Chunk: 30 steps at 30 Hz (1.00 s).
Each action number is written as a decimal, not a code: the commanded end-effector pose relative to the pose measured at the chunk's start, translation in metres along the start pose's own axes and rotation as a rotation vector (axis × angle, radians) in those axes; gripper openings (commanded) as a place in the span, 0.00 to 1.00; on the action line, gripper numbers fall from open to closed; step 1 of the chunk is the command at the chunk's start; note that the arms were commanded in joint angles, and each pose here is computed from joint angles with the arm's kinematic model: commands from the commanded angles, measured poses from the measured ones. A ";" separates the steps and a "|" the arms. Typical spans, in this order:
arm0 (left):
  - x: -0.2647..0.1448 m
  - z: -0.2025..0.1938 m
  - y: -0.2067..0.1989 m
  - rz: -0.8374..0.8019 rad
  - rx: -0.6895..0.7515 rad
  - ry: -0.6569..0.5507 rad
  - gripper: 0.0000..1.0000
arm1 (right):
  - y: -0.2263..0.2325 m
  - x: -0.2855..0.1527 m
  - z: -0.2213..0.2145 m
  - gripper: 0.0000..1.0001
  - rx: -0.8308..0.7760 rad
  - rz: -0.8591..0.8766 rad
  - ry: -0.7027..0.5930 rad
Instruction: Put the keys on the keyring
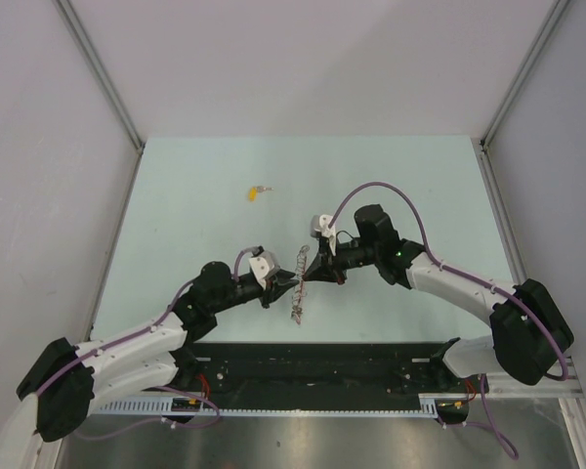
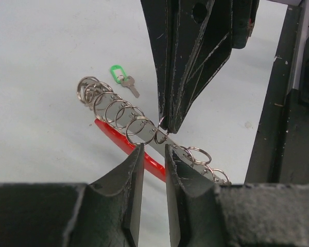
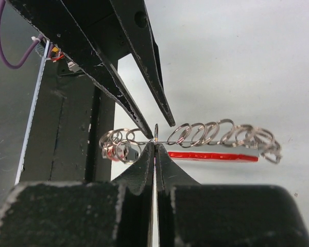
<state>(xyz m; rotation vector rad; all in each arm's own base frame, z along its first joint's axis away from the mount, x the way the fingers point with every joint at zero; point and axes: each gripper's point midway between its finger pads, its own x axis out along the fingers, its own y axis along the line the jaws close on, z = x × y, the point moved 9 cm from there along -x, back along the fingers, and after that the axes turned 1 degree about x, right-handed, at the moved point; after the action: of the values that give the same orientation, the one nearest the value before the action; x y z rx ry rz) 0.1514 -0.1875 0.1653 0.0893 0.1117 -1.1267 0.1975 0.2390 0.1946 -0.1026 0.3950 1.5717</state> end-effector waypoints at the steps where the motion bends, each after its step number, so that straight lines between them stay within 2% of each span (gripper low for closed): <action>1: 0.005 0.023 0.000 -0.037 0.063 -0.082 0.26 | 0.003 -0.001 0.026 0.00 -0.086 0.019 -0.057; 10: 0.004 0.028 -0.005 -0.086 0.076 -0.113 0.25 | 0.005 -0.001 0.025 0.00 -0.092 0.035 -0.054; 14: 0.005 0.026 -0.008 -0.129 0.069 -0.101 0.17 | 0.006 -0.001 0.025 0.00 -0.092 0.044 -0.052; 20: 0.008 0.026 -0.009 -0.159 0.065 -0.091 0.14 | 0.009 0.000 0.024 0.00 -0.097 0.059 -0.047; 26: 0.009 0.022 -0.009 -0.159 0.058 -0.073 0.01 | 0.009 0.001 0.023 0.00 -0.092 0.053 -0.034; 28: 0.009 0.020 -0.009 -0.154 0.054 -0.066 0.00 | 0.008 0.001 0.025 0.00 -0.090 0.046 -0.037; 29: 0.009 0.019 -0.008 -0.148 0.051 -0.062 0.00 | 0.008 0.000 0.025 0.01 -0.085 0.031 -0.035; 30: 0.009 0.018 -0.007 -0.134 0.050 -0.061 0.01 | 0.007 -0.001 0.026 0.09 -0.079 0.020 -0.036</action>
<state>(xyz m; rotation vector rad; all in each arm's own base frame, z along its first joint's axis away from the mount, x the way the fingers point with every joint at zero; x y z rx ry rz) 0.1456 -0.1947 0.1668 0.0847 0.1061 -1.2455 0.1894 0.2391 0.1901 -0.1248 0.4206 1.6113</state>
